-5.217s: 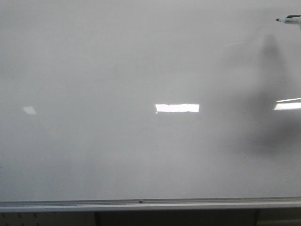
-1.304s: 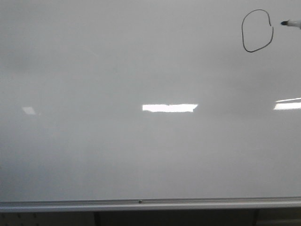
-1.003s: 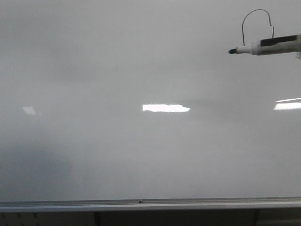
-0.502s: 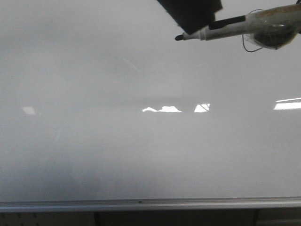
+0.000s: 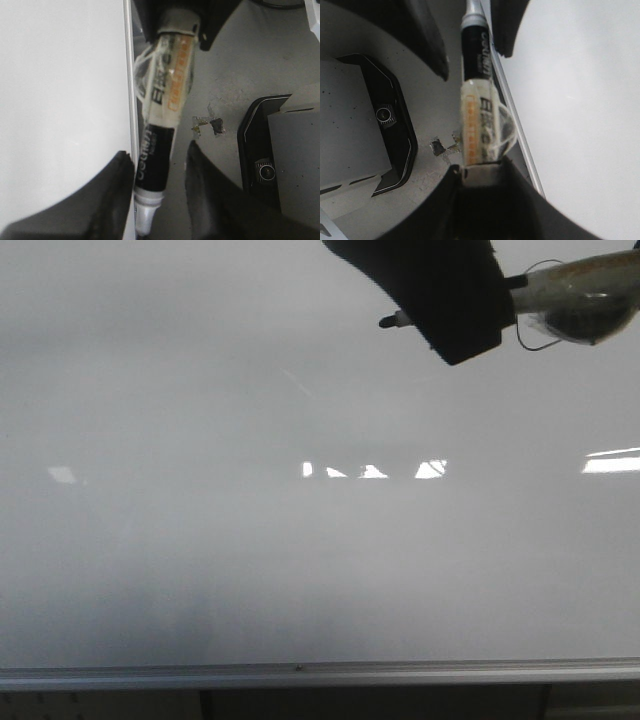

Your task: Write number 0 on whiteboard

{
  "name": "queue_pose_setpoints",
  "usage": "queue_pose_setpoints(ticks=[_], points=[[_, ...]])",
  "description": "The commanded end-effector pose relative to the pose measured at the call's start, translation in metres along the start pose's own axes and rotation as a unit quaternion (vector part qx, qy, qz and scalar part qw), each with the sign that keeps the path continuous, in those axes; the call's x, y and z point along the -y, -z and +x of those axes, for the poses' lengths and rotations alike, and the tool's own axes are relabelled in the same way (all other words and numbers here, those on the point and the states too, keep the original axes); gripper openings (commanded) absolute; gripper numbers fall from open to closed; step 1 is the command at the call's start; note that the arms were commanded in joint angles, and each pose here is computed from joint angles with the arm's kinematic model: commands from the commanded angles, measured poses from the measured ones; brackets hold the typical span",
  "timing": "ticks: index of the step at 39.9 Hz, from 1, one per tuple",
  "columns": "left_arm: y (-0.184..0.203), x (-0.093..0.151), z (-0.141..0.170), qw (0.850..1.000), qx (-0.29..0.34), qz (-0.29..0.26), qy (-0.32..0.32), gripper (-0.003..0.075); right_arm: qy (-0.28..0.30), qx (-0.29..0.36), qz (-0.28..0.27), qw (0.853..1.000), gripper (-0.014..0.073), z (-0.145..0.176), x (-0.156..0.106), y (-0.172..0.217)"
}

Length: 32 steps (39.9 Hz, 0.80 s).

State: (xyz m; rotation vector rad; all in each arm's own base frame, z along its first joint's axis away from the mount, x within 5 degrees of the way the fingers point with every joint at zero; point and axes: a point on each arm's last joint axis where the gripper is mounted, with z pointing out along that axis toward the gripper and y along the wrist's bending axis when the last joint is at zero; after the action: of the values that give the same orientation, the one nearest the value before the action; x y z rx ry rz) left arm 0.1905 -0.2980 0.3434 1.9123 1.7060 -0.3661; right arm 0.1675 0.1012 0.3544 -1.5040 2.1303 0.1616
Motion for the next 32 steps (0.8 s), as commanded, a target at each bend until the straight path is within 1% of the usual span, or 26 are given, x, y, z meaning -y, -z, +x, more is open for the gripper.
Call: queue_pose_setpoints(ticks=[1, 3, 5, 9, 11, 13, 15, 21, 25, 28, 32], points=[[0.021, -0.001, -0.016, 0.998, 0.06, -0.031, 0.003, 0.0113, 0.0, 0.042, 0.02, 0.999, -0.0038, -0.009, 0.002, 0.012], [0.021, -0.001, -0.016, 0.998, 0.06, -0.031, 0.003, 0.009, 0.0, 0.042, 0.02, 0.999, 0.0004, -0.009, 0.002, 0.012], [0.021, -0.001, -0.016, 0.998, 0.06, -0.031, 0.003, 0.0083, 0.0, 0.04, 0.019, 0.999, 0.0068, -0.009, 0.002, 0.012], [0.022, -0.003, -0.014, 0.998, 0.059, -0.035, 0.005, 0.0083, -0.001, 0.041, 0.02, 0.999, 0.0259, -0.009, 0.002, 0.012], [0.023, -0.004, -0.014, 0.997, 0.06, -0.037, 0.007, 0.0084, -0.006, 0.044, 0.023, 0.999, 0.0335, -0.009, 0.003, 0.012], [0.027, -0.006, -0.013, 0.997, 0.063, -0.043, 0.01, 0.0084, -0.012, 0.046, 0.024, 0.999, 0.0394, -0.009, 0.003, 0.013], [0.03, -0.009, -0.012, 0.996, 0.068, -0.051, 0.018, 0.0084, -0.018, 0.046, 0.024, 0.998, 0.0417, -0.009, 0.003, 0.015], [0.051, -0.02, -0.004, 0.991, 0.086, -0.083, 0.058, 0.0084, -0.036, 0.058, 0.044, 0.997, 0.0415, -0.004, 0.002, 0.027], [0.071, -0.029, 0.006, 0.985, 0.089, -0.115, 0.09, 0.0084, -0.074, 0.065, 0.07, 0.993, 0.0415, 0.005, 0.005, 0.038], [0.089, -0.04, 0.02, 0.976, 0.083, -0.155, 0.126, 0.0084, -0.116, 0.069, 0.094, 0.986, 0.0415, 0.013, 0.008, 0.047], [0.118, -0.053, 0.043, 0.958, 0.076, -0.209, 0.183, 0.0084, -0.156, 0.07, 0.125, 0.977, 0.0415, 0.024, 0.014, 0.057]])
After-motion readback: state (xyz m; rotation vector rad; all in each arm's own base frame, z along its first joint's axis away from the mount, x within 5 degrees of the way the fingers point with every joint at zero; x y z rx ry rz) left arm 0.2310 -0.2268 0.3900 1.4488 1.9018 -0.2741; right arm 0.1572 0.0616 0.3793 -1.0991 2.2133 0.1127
